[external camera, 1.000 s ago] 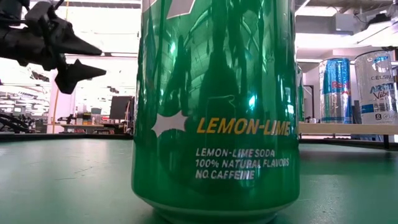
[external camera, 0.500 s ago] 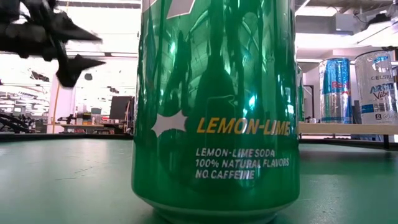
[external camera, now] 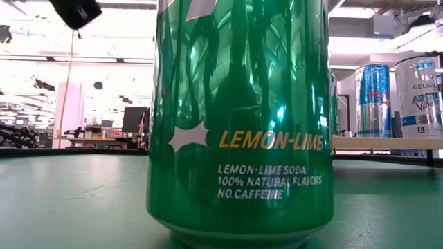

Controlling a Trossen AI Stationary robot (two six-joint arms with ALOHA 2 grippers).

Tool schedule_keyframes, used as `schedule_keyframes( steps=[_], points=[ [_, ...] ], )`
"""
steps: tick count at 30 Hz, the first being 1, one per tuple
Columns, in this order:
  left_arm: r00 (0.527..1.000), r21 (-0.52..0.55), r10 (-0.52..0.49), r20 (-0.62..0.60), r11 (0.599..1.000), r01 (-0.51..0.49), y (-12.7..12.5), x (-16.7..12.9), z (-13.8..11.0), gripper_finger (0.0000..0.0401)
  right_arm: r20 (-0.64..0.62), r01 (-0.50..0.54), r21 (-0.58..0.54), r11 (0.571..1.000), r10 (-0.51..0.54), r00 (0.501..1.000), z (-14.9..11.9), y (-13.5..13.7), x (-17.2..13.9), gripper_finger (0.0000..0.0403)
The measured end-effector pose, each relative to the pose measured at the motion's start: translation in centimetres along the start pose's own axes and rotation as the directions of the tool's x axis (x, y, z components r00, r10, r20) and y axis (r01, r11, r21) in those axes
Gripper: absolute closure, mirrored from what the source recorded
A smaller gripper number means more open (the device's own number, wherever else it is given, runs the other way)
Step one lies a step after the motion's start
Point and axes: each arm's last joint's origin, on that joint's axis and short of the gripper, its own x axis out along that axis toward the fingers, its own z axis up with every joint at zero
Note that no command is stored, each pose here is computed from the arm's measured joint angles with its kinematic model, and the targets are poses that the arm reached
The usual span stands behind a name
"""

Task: Place canned beverage on shelf
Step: Put the orange soda can on the shelf

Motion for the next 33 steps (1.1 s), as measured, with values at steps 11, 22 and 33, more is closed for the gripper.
schedule_keyframes(
  steps=[11,22,33],
  points=[
    [0.903,0.059,0.1,-0.418,0.995,-0.082,-11.3,3.5,-0.3,0.0166,0.008,0.034,-0.003,0.999,-0.034,0.999,0.1,-0.9,0.4,0.0058],
    [0.794,0.05,0.126,-0.595,0.991,-0.12,-16.7,3.8,-4.4,0.0166,0.042,0.041,0.015,0.999,-0.042,0.998,0.5,-1.2,0.4,0.0058],
    [0.679,0.238,0.194,-0.708,0.971,-0.03,-17.1,6.5,-7.4,0.0166,0.048,0.041,0.017,0.999,-0.042,0.998,0.5,-1.2,0.4,0.0058]
  ],
)
